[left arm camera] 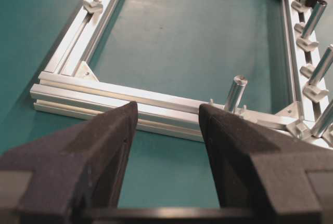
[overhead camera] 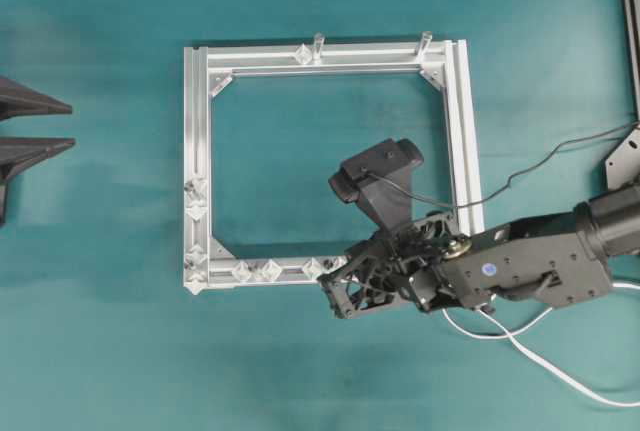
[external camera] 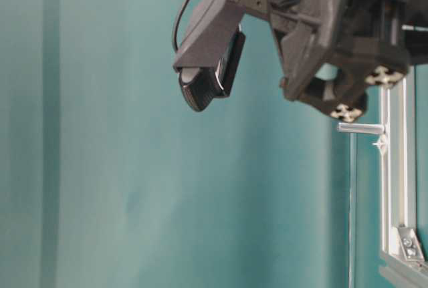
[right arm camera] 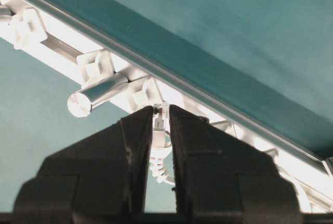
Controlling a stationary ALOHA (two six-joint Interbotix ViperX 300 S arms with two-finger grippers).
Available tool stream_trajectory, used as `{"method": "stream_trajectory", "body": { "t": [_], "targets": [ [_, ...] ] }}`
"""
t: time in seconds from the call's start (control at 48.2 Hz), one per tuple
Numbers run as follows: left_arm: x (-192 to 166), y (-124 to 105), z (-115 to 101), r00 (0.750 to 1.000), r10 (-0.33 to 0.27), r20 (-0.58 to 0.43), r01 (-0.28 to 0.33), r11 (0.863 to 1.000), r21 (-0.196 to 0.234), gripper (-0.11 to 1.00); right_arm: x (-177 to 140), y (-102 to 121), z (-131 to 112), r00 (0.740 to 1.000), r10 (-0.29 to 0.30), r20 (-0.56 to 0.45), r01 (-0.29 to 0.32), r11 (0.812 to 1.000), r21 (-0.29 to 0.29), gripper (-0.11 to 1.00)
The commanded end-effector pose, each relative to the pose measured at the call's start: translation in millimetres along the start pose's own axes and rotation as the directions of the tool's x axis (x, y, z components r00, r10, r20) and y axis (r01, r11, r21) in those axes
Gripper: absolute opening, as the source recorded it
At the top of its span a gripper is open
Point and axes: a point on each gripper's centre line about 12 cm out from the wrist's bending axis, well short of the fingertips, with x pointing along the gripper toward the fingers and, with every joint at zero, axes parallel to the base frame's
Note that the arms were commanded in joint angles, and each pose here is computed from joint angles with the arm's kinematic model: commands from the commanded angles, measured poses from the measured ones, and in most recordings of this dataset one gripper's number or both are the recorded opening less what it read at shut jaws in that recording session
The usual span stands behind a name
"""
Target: Move the cable alternately left and right between 8 closely spaced pins so it hooks onto each one.
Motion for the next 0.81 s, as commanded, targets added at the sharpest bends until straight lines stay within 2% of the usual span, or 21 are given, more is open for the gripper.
{"method": "stream_trajectory", "body": {
  "t": [0.0, 0.788],
  "targets": [
    [0.3, 0.1, 5.3, 1.0, 0.003, 0.014, -0.003, 1.0, -0.004, 0.54, -11.0, 9.4, 0.9, 0.999, 0.039, 0.0, -0.039, 0.999, 0.005, 0.12],
    [0.3, 0.1, 5.3, 1.0, 0.003, 0.014, -0.003, 1.0, -0.004, 0.54, -10.4, 8.6, 1.4, 0.999, 0.038, 0.006, -0.037, 0.999, -0.004, 0.12]
  ]
}}
